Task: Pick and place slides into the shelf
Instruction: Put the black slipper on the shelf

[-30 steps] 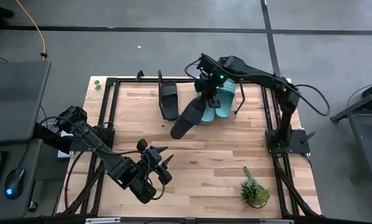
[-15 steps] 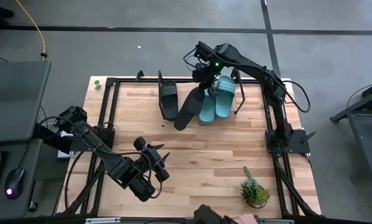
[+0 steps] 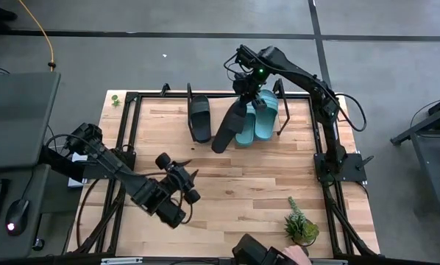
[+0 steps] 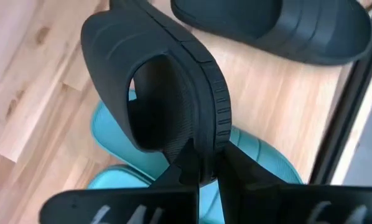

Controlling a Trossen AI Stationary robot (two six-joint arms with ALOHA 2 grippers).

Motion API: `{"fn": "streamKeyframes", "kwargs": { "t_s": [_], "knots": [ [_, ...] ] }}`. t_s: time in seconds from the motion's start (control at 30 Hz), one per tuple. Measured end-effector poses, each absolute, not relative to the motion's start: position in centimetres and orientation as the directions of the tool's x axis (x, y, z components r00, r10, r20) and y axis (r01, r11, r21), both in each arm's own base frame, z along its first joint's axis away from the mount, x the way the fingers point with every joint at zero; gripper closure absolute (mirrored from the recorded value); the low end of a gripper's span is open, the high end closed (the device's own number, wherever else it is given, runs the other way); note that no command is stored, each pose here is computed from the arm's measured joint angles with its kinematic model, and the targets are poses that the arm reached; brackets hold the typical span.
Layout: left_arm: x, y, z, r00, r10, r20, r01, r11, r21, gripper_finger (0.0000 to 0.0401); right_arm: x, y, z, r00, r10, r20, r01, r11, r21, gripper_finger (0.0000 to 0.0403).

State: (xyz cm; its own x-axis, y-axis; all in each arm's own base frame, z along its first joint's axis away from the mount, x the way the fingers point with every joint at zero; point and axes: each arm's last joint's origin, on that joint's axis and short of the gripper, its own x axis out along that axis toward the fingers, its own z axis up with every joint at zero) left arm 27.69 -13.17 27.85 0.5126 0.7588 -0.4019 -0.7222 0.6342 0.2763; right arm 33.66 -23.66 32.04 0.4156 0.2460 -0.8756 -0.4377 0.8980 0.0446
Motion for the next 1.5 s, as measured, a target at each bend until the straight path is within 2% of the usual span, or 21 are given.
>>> {"fn": "streamKeyframes", "kwargs": {
  "t_s": [0.17, 0.3, 0.57, 0.77, 0.97, 1.13, 1.3, 1.5],
  "knots": [
    [28.2, -11.0, 27.7, 0.433, 0.783, -0.446, -0.725, 0.597, 0.344, 0.0229, 33.7, -23.5, 32.1, 0.419, 0.263, -0.869, -0.430, 0.900, 0.065, 0.0400],
    [28.6, -9.9, 27.6, 0.399, 0.788, -0.469, -0.663, 0.602, 0.445, 0.0228, 33.6, -23.3, 32.0, 0.408, 0.286, -0.867, -0.399, 0.910, 0.112, 0.0400],
    [29.7, -9.9, 27.7, 0.442, 0.765, -0.469, -0.384, 0.633, 0.672, 0.0228, 33.5, -22.6, 32.6, 0.430, 0.392, -0.813, -0.347, 0.903, 0.252, 0.0400],
    [30.5, -10.3, 28.0, 0.492, 0.733, -0.470, -0.178, 0.613, 0.769, 0.0228, 34.0, -21.0, 34.5, 0.465, 0.443, -0.767, -0.345, 0.888, 0.304, 0.0400],
    [30.6, -10.4, 27.9, 0.496, 0.715, -0.492, -0.044, 0.587, 0.808, 0.0228, 34.4, -19.9, 36.5, 0.506, 0.419, -0.754, -0.299, 0.905, 0.303, 0.0400],
    [30.6, -10.5, 27.8, 0.500, 0.692, -0.521, 0.054, 0.576, 0.816, 0.0228, 34.4, -19.7, 36.7, 0.511, 0.431, -0.744, -0.277, 0.902, 0.332, 0.0400],
    [30.5, -10.5, 27.7, 0.494, 0.679, -0.543, 0.084, 0.585, 0.807, 0.0228, 34.4, -19.7, 36.7, 0.512, 0.434, -0.741, -0.244, 0.901, 0.359, 0.0400],
    [29.7, -10.3, 27.4, 0.443, 0.675, -0.590, 0.182, 0.577, 0.796, 0.0228, 34.3, -19.8, 36.7, 0.515, 0.434, -0.739, -0.195, 0.899, 0.392, 0.0401]
  ]
}}
